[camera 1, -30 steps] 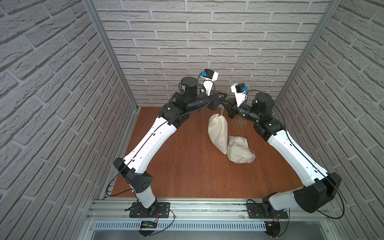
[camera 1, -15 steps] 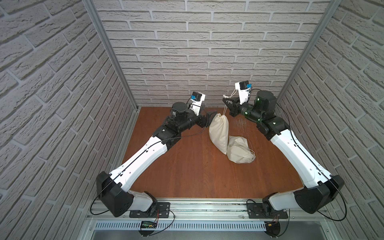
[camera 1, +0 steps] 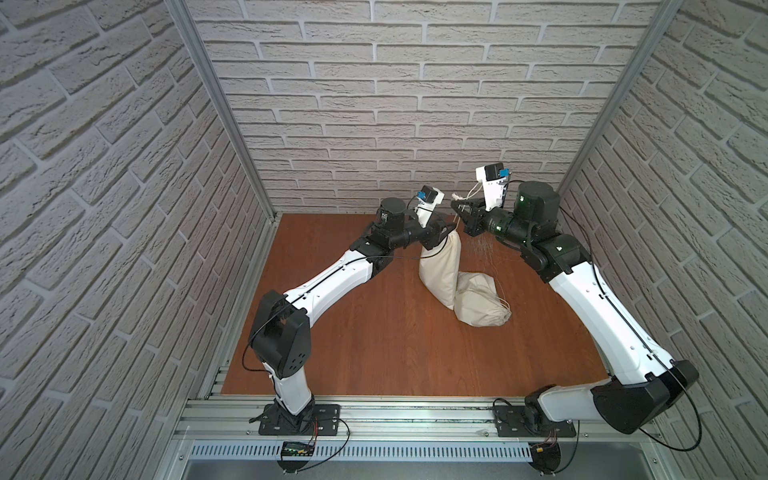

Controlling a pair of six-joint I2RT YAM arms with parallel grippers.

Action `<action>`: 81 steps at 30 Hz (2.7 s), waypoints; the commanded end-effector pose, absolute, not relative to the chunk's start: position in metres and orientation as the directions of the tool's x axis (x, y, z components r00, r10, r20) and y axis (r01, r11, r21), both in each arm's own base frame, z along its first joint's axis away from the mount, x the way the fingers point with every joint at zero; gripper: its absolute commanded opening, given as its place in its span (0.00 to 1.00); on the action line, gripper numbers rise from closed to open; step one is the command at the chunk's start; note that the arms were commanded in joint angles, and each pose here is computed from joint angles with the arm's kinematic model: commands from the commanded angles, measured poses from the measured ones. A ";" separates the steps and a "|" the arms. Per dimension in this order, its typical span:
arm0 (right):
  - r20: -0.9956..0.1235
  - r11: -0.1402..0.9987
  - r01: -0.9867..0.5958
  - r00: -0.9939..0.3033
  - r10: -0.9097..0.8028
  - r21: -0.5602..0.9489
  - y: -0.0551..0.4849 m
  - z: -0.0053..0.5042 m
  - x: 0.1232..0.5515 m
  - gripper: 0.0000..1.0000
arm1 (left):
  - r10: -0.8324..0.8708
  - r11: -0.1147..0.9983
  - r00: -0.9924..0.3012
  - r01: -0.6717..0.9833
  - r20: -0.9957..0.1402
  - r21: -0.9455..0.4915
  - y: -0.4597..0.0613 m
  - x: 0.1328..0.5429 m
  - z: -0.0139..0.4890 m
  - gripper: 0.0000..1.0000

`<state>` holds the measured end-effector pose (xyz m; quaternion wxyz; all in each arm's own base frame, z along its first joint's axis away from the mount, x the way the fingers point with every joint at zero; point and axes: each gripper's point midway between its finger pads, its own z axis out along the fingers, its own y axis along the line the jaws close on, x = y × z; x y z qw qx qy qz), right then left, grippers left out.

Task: Close the soil bag
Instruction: Frap the soil bag at the center of the board.

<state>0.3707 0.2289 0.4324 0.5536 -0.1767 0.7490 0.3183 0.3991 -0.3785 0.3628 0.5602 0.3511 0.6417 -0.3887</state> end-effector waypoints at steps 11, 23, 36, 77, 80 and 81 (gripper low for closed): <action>-0.976 0.735 -0.646 -0.189 0.104 0.204 0.221 0.486 0.352 0.03 | 0.032 0.417 -0.072 0.907 -0.997 -0.052 -0.389 0.393 0.366 0.11; -0.989 0.813 -0.563 -0.070 0.133 0.149 0.182 0.542 0.338 0.03 | 0.388 0.724 -0.332 0.687 -0.860 0.062 -0.349 0.428 0.160 0.18; -0.981 0.802 -0.569 -0.048 0.190 0.184 0.170 0.580 0.338 0.03 | 0.313 0.889 -0.300 0.427 -0.901 0.167 -0.244 0.439 0.224 0.31; -0.960 0.704 -0.662 -0.257 0.111 0.258 0.220 0.501 0.377 0.03 | 0.044 0.385 -0.067 0.922 -0.997 -0.044 -0.385 0.380 0.384 0.64; -0.962 0.707 -0.661 -0.253 0.107 0.252 0.218 0.502 0.375 0.03 | 0.044 0.359 -0.079 0.931 -0.996 -0.058 -0.388 0.380 0.384 0.51; -0.962 0.708 -0.661 -0.250 0.105 0.249 0.218 0.502 0.375 0.03 | 0.044 0.351 -0.080 0.934 -0.996 -0.060 -0.388 0.379 0.383 0.46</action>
